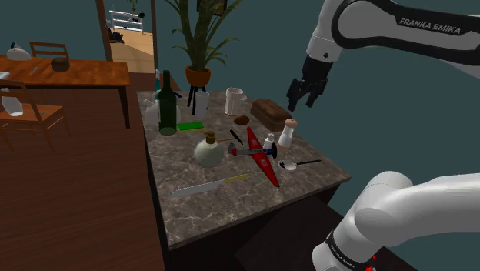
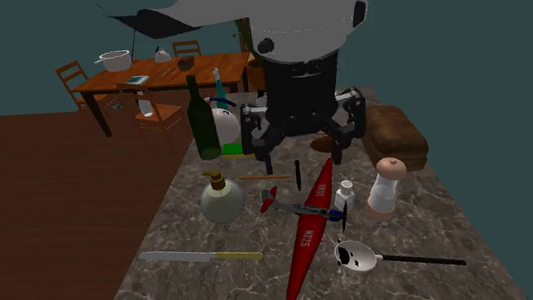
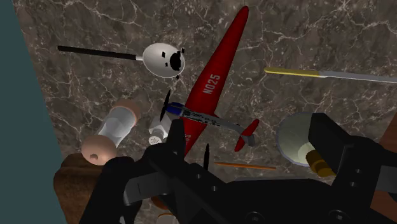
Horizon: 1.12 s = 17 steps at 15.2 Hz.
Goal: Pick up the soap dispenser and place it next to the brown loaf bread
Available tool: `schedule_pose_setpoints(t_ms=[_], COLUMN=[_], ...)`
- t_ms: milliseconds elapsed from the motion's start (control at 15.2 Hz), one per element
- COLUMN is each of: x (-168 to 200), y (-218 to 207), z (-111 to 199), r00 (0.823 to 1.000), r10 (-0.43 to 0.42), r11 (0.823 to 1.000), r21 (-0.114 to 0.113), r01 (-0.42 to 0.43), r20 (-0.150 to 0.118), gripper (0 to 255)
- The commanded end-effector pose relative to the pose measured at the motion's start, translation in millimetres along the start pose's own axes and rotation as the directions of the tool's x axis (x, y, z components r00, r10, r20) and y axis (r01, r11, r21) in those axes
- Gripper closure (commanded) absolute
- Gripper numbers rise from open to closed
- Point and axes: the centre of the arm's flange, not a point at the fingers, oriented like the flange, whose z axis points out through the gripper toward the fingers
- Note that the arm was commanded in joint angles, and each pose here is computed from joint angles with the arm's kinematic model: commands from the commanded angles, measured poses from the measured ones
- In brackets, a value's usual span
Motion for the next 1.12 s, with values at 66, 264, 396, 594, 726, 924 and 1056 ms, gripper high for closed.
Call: schedule_pose_setpoints(t_ms=[66, 264, 396, 594, 726, 924, 1056], x=[9, 35, 52, 78, 95, 120, 137], y=[-7, -27, -40, -60, -74, -94, -108], z=[7, 30, 44, 67, 81, 104, 118], r00=[1.0, 1.0, 1.0, 1.0, 1.0, 0.999, 0.999], r10=[0.001, 0.004, 0.006, 0.009, 0.011, 0.014, 0.016], r11=[1.0, 1.0, 1.0, 1.0, 0.999, 0.999, 0.999], r21=[0.003, 0.012, 0.018, 0.028, 0.034, 0.043, 0.049], r01=[-0.001, -0.004, -0.007, -0.01, -0.012, -0.016, -0.018], r20=[0.002, 0.009, 0.014, 0.021, 0.025, 0.032, 0.037], gripper=[0, 0, 0, 0, 0, 0, 0])
